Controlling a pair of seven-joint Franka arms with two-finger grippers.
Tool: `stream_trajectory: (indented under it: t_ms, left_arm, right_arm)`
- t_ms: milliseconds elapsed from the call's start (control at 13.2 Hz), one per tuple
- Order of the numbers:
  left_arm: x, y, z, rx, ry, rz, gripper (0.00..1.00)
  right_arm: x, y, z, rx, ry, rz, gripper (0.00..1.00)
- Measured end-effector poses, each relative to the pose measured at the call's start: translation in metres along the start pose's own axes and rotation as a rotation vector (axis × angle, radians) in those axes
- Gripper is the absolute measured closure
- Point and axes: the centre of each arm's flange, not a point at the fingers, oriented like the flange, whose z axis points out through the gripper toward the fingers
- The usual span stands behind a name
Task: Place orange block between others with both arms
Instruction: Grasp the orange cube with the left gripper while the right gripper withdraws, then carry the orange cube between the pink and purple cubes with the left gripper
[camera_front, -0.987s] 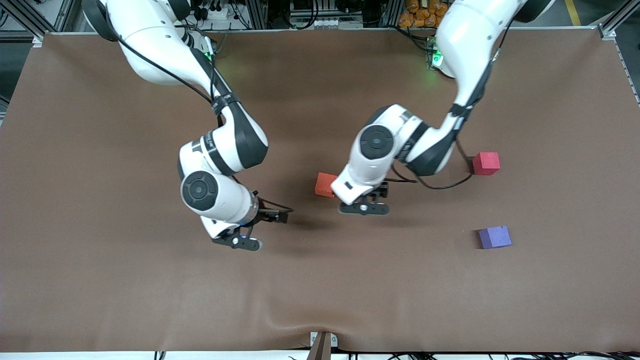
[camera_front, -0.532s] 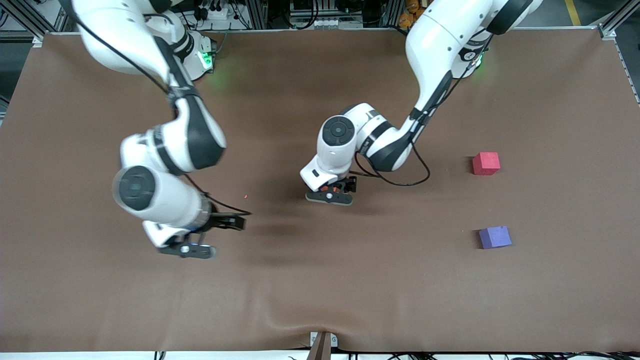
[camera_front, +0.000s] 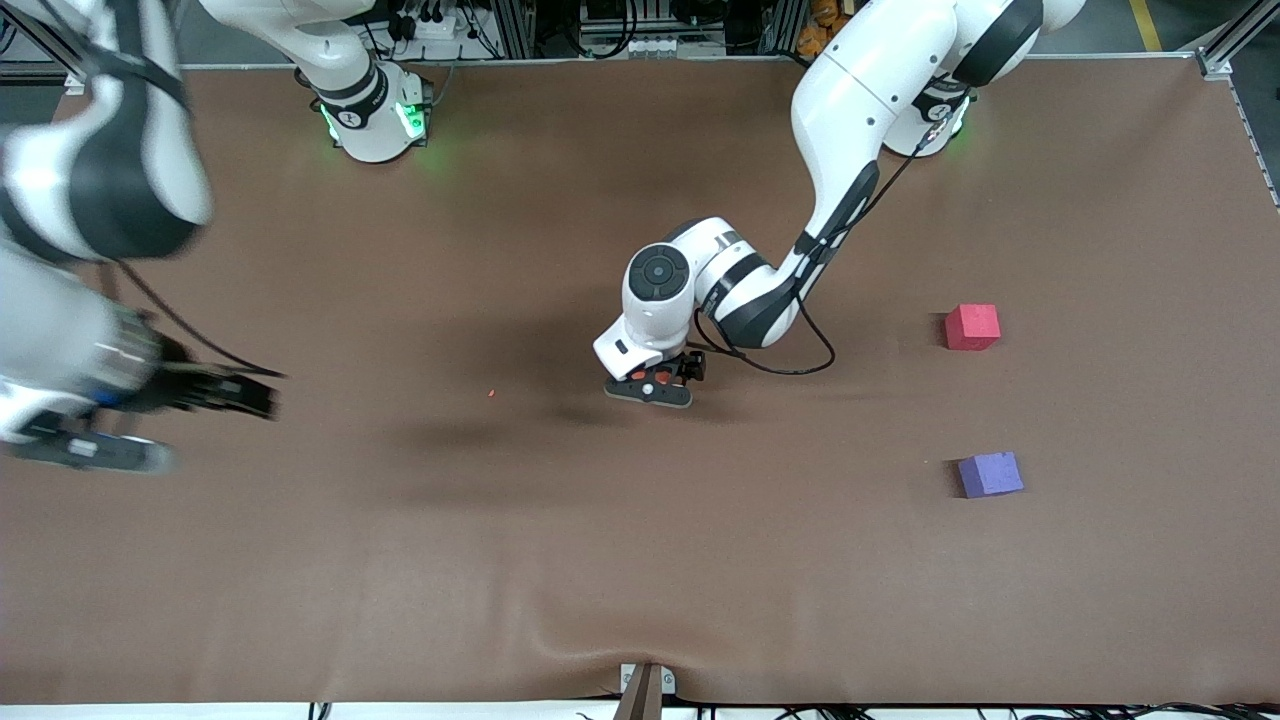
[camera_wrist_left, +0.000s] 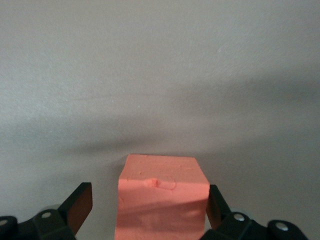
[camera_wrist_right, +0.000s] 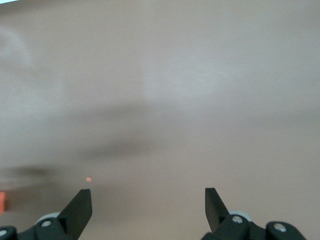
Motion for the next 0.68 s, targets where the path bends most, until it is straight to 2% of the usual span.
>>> stream_trajectory:
  t_ms: [76,380,532,684]
  left_arm:
    - [-0.002,0.002,0.004,0.002,-0.005,-0.023,0.0]
    - [-0.007,0.009,0.006,0.001,-0.005,-0.152,0.39]
    - [-0.003,0.008,0.003,-0.001,0.0,-0.193,0.39]
    - [0.016,-0.014,-0.006,0.0,0.014,-0.271,0.39]
  right_arm:
    - [-0.005,0.029,-0.012,-0.001,0.001,0.001,0.0]
    - [-0.019,0.116,-0.029,0.007,0.009,-0.021,0.0]
    - [-0.029,0.123,-0.032,0.011,0.005,-0.017,0.0]
    - [-0.043,0.12,-0.04,0.013,0.01,-0.023,0.0]
